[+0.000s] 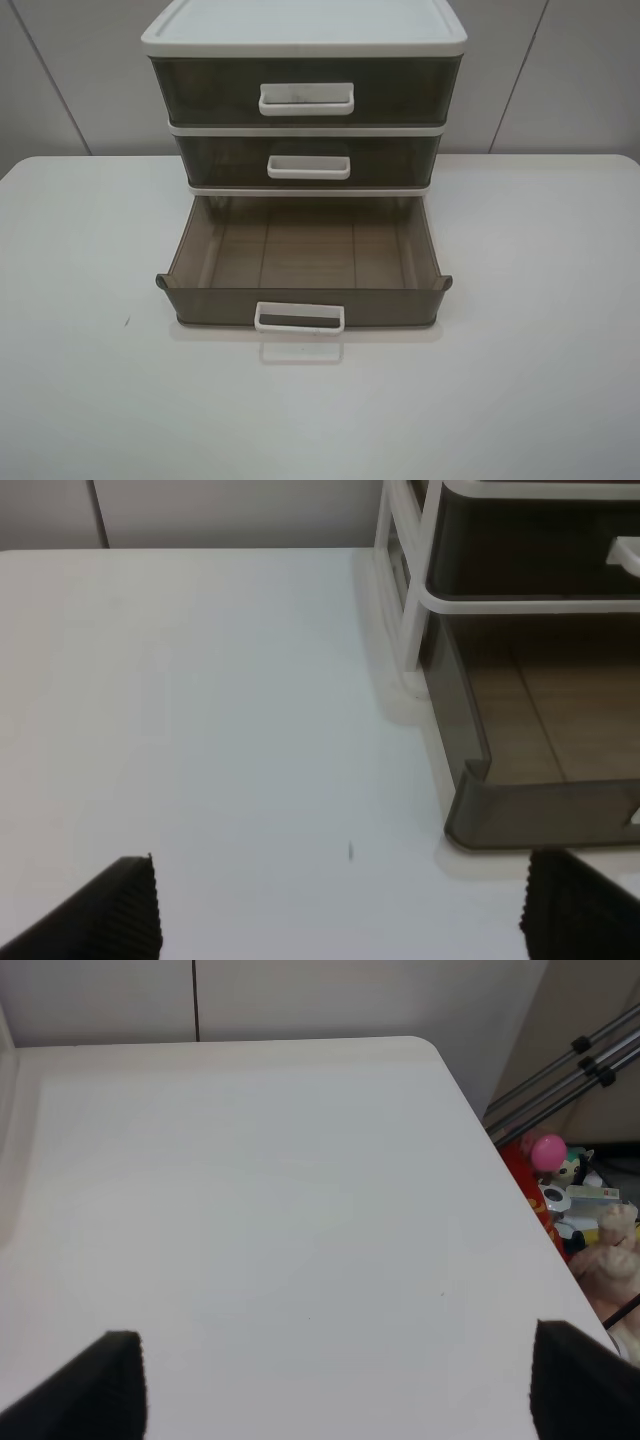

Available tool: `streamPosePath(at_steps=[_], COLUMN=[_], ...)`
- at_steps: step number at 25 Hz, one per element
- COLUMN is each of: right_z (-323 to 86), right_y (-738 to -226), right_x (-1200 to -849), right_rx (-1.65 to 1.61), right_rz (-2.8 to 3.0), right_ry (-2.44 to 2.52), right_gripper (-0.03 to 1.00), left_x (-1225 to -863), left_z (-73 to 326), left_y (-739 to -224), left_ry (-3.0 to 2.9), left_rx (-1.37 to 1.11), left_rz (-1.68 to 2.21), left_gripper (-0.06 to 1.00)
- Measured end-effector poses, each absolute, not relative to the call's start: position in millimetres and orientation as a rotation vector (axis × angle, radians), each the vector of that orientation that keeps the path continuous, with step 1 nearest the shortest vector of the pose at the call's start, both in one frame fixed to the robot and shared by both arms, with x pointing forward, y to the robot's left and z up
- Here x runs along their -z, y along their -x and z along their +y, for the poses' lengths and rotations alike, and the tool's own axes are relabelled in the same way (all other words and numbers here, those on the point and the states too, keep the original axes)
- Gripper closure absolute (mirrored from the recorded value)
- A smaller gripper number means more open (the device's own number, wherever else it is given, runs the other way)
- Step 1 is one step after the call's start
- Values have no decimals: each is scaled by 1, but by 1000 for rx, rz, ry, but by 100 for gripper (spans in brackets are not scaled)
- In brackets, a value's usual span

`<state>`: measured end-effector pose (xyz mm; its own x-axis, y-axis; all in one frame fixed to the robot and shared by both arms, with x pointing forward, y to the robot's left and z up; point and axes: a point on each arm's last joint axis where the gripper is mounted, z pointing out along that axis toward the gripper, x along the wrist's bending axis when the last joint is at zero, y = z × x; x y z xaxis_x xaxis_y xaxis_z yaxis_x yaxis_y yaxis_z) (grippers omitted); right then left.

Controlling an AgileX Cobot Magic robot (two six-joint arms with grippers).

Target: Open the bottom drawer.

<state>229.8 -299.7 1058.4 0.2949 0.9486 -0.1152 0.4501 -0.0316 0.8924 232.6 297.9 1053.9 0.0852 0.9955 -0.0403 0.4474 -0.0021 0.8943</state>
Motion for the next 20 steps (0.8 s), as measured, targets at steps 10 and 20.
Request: streamPosePath(at_steps=[10,20], right_z=[-301,-304], right_y=[-230,-230], right_x=[-1058,-1059], right_rx=[-758,-807], right_rz=[1421,1451], right_ry=[-1559,-1546], right_gripper=[21,21], left_x=[-1054,-1054], left_z=[298,298], left_y=[-233,-233], left_ry=[-1567,-1567], left_rx=[-869,-869], left_rz=[1475,1475], left_gripper=[20,20])
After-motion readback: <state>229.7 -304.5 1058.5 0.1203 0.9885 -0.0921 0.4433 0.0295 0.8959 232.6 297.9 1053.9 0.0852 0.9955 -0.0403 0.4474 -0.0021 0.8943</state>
